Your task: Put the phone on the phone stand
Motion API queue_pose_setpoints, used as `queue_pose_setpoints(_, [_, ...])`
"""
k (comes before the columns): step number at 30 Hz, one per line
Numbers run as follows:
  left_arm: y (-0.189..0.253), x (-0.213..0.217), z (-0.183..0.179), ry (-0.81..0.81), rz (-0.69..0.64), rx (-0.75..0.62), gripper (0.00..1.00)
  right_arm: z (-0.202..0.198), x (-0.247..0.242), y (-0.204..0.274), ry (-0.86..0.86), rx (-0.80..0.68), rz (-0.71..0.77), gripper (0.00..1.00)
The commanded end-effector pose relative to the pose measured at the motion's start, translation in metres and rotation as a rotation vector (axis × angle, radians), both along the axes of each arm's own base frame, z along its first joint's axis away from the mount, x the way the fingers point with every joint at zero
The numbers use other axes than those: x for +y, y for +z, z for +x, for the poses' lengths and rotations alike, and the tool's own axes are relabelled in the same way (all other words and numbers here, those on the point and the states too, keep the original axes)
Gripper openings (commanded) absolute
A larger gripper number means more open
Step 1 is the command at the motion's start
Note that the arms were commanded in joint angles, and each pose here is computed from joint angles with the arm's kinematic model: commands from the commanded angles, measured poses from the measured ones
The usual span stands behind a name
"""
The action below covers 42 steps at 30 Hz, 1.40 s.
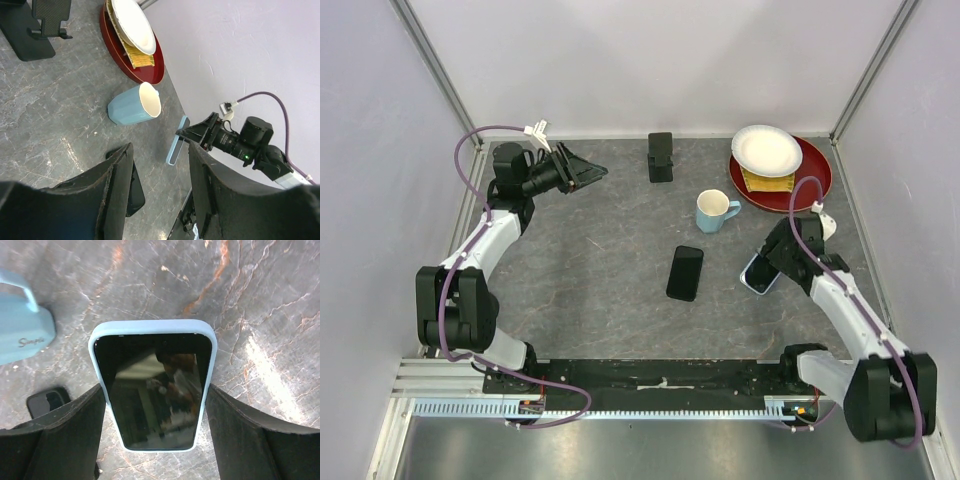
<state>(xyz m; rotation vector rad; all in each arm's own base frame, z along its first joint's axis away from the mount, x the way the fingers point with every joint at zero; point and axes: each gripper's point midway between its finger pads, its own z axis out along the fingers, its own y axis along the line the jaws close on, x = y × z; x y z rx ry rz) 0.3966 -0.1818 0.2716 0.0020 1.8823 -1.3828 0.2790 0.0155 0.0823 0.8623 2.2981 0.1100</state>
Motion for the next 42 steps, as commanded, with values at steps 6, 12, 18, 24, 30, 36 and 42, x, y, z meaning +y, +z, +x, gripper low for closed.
queue_pose_setpoints(6, [0.015,0.000,-0.006,-0.021,-0.023,-0.040,0.55,0.026,-0.004,0.086,0.096,-0.474,-0.093,0.00])
queue_pose_setpoints(12, [0.013,0.004,-0.003,-0.011,-0.024,-0.033,0.55,0.037,0.029,0.131,0.280,-0.697,-0.065,0.00])
queue_pose_setpoints(18, [0.015,0.013,0.000,0.008,-0.050,-0.025,0.55,0.038,0.072,0.196,0.443,-0.917,-0.068,0.00])
queue_pose_setpoints(24, [0.017,0.014,-0.001,0.013,-0.054,-0.034,0.55,0.066,0.089,0.254,0.437,-1.033,-0.064,0.00])
queue_pose_setpoints(30, [0.010,0.014,0.001,0.015,-0.052,-0.017,0.55,0.130,0.126,0.286,0.420,-1.032,-0.021,0.00])
queue_pose_setpoints(36, [0.009,0.015,0.003,0.013,-0.052,-0.014,0.55,0.206,0.180,0.275,0.461,-0.992,-0.041,0.00])
queue_pose_setpoints(42, [0.009,0.015,0.002,0.016,-0.058,-0.013,0.55,0.264,0.217,0.247,0.512,-0.972,-0.099,0.00])
